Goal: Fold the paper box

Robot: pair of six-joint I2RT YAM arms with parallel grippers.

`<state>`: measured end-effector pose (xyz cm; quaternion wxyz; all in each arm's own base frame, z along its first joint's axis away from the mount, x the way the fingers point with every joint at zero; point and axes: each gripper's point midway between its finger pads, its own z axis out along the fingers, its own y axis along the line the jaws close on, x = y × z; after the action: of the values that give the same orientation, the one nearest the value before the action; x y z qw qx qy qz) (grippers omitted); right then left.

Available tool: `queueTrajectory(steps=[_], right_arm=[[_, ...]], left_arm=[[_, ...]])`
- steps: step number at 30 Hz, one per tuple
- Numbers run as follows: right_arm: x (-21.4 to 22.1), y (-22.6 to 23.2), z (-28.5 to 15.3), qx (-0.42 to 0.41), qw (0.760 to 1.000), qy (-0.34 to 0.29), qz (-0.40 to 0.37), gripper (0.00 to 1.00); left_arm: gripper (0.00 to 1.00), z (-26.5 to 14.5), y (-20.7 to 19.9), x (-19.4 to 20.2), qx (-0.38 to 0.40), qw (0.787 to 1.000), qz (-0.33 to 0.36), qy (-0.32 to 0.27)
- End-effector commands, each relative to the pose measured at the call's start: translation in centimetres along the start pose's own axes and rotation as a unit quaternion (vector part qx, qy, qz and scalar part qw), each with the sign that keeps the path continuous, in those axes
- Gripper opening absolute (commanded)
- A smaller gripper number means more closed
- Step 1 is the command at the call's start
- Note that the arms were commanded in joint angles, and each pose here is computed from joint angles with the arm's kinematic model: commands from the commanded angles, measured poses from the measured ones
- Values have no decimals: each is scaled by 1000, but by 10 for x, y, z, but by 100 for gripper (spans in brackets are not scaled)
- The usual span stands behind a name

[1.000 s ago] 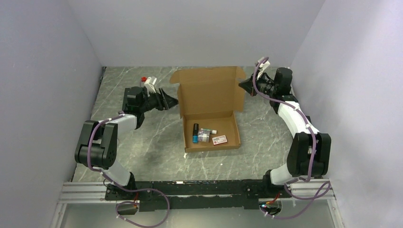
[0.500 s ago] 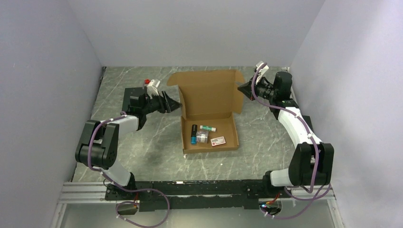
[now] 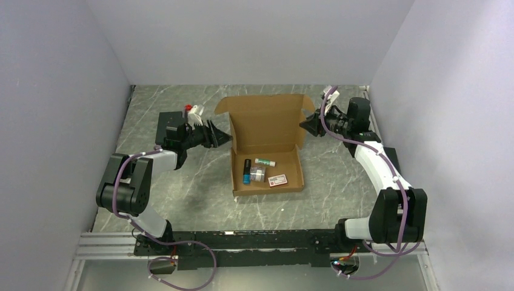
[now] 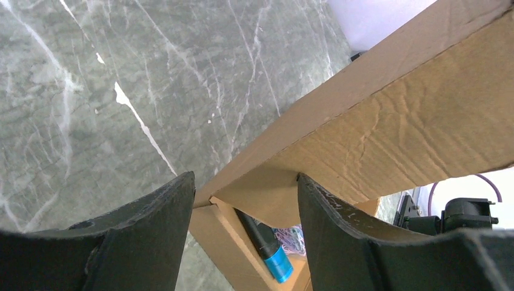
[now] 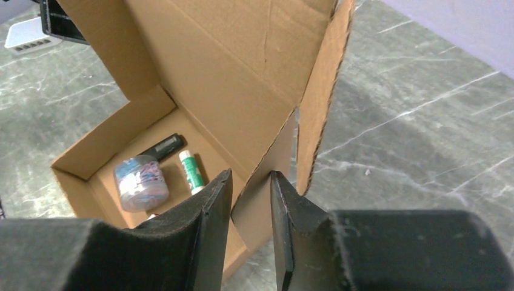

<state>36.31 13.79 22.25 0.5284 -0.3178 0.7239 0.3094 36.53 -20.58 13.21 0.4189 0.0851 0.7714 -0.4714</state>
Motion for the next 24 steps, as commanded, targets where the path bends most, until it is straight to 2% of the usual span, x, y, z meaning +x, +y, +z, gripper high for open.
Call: queueTrajectory(steps=[1, 15, 24], right_arm=[[0, 18, -3, -33, 999, -5, 2, 34], [7, 20, -1, -4, 999, 7, 53, 31], [26, 19, 10, 42, 995, 39, 77, 20]], left_arm=[[68, 0, -15, -8, 35, 999, 37, -14], [68, -1, -19, -6, 52, 997, 47, -16], [69, -4, -21, -5, 49, 997, 51, -18]])
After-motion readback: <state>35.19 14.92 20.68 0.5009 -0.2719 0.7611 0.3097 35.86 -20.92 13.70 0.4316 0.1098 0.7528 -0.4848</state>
